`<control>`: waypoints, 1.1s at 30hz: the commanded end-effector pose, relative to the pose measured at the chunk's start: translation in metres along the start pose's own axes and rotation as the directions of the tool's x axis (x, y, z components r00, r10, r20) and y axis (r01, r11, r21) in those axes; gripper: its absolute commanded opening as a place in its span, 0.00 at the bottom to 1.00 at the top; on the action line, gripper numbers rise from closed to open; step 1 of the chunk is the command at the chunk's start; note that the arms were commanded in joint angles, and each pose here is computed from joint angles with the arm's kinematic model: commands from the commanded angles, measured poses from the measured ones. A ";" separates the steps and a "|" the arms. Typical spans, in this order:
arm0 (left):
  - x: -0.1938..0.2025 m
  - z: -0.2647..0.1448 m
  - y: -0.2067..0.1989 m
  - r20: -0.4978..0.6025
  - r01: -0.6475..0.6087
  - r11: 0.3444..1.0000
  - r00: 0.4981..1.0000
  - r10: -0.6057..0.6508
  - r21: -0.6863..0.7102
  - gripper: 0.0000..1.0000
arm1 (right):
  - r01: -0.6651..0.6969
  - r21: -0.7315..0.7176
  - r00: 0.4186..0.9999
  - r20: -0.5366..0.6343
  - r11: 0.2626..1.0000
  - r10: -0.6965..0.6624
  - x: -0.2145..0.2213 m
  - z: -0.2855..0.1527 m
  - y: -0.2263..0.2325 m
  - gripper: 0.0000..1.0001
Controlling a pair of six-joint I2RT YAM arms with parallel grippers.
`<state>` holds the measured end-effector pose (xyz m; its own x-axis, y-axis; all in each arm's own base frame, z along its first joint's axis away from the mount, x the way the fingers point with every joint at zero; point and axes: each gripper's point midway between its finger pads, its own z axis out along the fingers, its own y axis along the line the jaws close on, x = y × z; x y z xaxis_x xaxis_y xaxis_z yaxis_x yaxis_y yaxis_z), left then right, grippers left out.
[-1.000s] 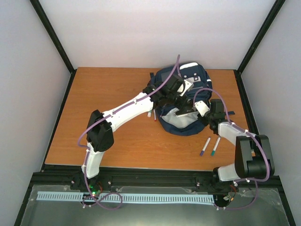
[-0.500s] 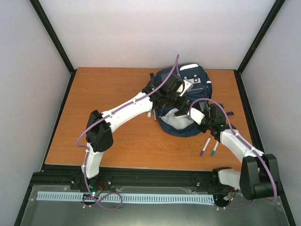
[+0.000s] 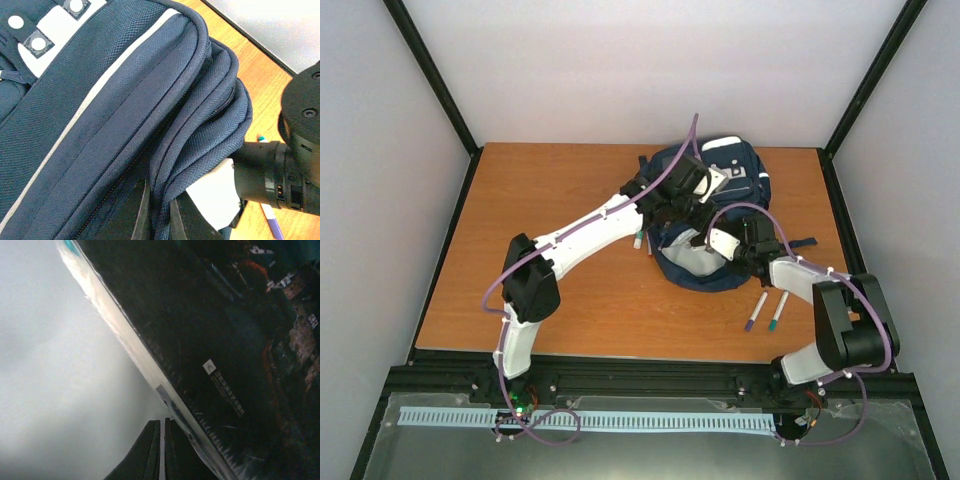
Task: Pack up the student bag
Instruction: Place the book in the student bag, then zip the student bag at the center of the board.
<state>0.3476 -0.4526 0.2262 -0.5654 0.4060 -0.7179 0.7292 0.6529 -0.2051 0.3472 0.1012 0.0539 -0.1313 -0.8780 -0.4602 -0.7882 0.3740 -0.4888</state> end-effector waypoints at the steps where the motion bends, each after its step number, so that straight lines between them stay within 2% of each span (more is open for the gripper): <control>1: -0.058 -0.066 -0.030 0.176 -0.009 0.997 0.984 -0.005 0.081 0.01 | 0.006 0.159 1.000 0.006 0.987 -0.007 -0.015 0.014 -0.044 0.03; 8: -0.056 -0.065 -0.030 0.167 -0.013 0.997 0.986 0.000 0.080 0.01 | -0.050 0.320 0.998 0.040 0.946 0.039 -0.022 0.017 -0.078 0.03; 11: -0.054 -0.061 -0.031 0.158 -0.009 0.996 0.987 -0.005 0.090 0.01 | -0.092 0.340 0.996 0.032 0.936 0.086 -0.017 0.024 -0.083 0.03; 15: -0.052 -0.057 -0.034 0.148 -0.003 0.994 0.989 -0.014 0.113 0.01 | -0.114 0.299 0.993 0.030 0.948 0.110 -0.015 0.031 -0.072 0.03; 22: -0.051 -0.055 -0.033 0.144 -0.002 0.994 0.990 -0.013 0.108 0.01 | 0.007 0.143 0.993 0.116 0.990 -0.024 -0.039 0.015 -0.015 0.03; 27: -0.052 -0.054 -0.033 0.145 -0.004 0.994 0.989 -0.012 0.107 0.01 | 0.072 0.146 0.985 0.142 0.987 -0.093 -0.049 0.005 -0.002 0.03; 33: -0.052 -0.053 -0.037 0.138 0.000 0.992 0.990 -0.018 0.130 0.01 | 0.101 0.202 0.979 0.156 0.974 -0.134 -0.065 0.007 -0.009 0.03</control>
<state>0.3426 -0.4526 0.2340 -0.5786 0.4030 -0.7091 0.7335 0.6373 -0.2363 0.3580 0.1381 0.0615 -0.0209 -0.8735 -0.4864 -0.7061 0.3573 -0.6113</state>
